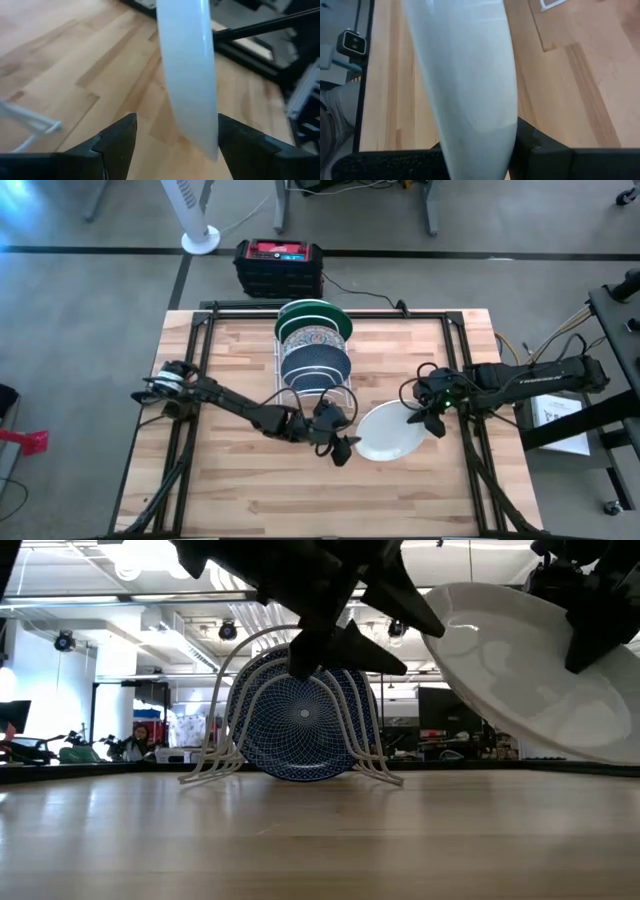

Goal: Sort dishes
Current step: Remove the white plate from the dish rack

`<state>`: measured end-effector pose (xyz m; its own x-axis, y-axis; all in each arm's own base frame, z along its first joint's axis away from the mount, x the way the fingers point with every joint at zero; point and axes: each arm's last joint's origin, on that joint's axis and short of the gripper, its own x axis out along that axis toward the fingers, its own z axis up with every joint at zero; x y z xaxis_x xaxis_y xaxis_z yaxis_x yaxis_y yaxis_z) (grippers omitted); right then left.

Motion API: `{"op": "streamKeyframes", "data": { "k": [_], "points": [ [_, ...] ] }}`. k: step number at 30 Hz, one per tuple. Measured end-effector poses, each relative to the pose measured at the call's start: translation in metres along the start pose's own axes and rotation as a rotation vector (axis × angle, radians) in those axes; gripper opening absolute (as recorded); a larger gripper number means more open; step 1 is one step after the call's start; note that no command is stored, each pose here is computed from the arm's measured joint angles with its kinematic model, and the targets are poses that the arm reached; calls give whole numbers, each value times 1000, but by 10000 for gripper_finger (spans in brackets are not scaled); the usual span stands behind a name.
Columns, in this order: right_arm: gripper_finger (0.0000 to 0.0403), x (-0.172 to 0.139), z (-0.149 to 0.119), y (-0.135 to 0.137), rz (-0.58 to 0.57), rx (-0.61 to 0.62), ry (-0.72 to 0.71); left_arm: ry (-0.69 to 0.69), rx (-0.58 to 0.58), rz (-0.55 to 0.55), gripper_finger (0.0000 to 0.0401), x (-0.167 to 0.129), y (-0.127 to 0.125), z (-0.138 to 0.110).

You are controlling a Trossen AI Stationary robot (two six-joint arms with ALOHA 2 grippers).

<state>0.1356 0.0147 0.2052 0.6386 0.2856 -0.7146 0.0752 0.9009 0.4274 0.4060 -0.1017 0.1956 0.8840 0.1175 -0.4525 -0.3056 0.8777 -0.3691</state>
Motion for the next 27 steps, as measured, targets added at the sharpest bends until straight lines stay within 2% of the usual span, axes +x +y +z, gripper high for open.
{"op": "streamKeyframes", "data": {
  "k": [6,10,14,19,23,27],
  "points": [
    [51,0,0,0,-9,4,-2,-63,49,-62,253,1,-3,9],
    [51,0,1,0,-15,2,-14,-76,60,-66,239,2,-2,10],
    [51,0,6,2,6,-13,-56,-71,64,-57,225,16,-3,6],
    [51,0,7,2,14,-24,-64,-74,143,-54,209,40,-13,6],
    [51,0,3,2,33,-40,-18,-48,231,-17,184,54,-23,9],
    [51,0,-2,-1,-23,-24,16,17,233,90,138,64,-23,10]
  ]
}}
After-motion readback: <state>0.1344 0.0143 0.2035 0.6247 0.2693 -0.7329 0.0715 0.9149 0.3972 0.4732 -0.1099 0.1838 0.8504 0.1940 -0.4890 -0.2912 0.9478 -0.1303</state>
